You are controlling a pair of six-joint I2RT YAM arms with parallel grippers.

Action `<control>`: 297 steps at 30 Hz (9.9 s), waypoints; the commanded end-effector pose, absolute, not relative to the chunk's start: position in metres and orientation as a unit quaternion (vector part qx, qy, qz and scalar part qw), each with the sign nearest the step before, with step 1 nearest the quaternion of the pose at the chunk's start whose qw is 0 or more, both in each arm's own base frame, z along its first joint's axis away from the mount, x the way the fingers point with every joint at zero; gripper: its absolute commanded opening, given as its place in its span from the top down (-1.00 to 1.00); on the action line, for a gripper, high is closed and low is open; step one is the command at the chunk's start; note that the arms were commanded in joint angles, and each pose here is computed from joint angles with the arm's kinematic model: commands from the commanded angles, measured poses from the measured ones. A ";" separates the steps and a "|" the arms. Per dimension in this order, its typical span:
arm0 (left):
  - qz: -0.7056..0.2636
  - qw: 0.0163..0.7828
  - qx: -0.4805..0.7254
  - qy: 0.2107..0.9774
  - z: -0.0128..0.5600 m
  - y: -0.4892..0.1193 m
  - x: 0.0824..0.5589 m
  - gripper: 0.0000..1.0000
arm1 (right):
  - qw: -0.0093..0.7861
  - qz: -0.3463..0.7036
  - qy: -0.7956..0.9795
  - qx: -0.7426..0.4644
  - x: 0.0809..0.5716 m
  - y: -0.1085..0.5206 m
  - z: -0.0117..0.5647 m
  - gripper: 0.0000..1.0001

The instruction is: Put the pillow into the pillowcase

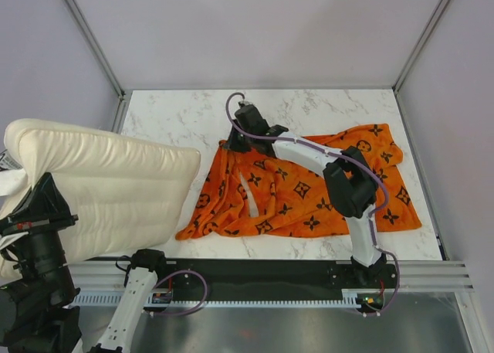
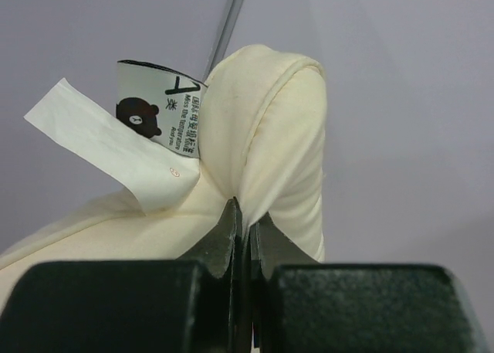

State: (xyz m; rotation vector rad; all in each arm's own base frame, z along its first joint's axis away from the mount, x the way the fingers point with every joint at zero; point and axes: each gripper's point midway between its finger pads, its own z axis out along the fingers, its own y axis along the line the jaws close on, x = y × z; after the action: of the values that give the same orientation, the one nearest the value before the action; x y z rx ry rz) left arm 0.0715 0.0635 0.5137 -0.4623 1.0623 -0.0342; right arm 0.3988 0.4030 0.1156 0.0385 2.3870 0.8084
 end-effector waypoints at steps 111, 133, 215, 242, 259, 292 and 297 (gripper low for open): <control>-0.156 0.815 -0.207 0.518 0.576 -0.004 0.297 0.95 | 0.401 0.279 0.852 -0.186 0.435 0.345 0.172 -0.55; -0.188 0.840 -0.186 0.474 0.628 -0.006 0.246 0.95 | 0.427 0.611 0.637 -0.197 0.392 0.424 0.247 -0.96; -0.021 0.333 0.056 0.941 0.097 -0.169 0.425 -0.51 | 0.370 0.195 0.908 -0.037 0.410 0.275 0.118 -0.23; 0.094 0.298 0.024 0.950 0.056 -0.118 0.420 0.58 | 0.335 0.135 0.932 -0.028 0.455 0.315 0.055 -0.16; 0.080 0.390 0.005 0.917 0.142 -0.110 0.422 0.95 | 0.378 0.142 0.915 -0.019 0.465 0.315 0.102 1.00; -0.103 0.470 0.128 0.867 0.187 -0.246 0.427 0.95 | 0.414 0.239 0.878 -0.013 0.447 0.301 0.205 1.00; -0.115 0.447 0.155 0.874 0.153 -0.258 0.429 0.95 | 0.406 0.249 0.879 -0.031 0.444 0.302 0.205 1.00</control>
State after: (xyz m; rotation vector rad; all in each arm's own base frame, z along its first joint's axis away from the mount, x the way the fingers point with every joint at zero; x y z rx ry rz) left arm 0.4152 -0.2356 0.1387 0.3166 2.2705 -0.1908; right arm 0.4506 0.2976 0.1788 -0.0395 2.2629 0.5589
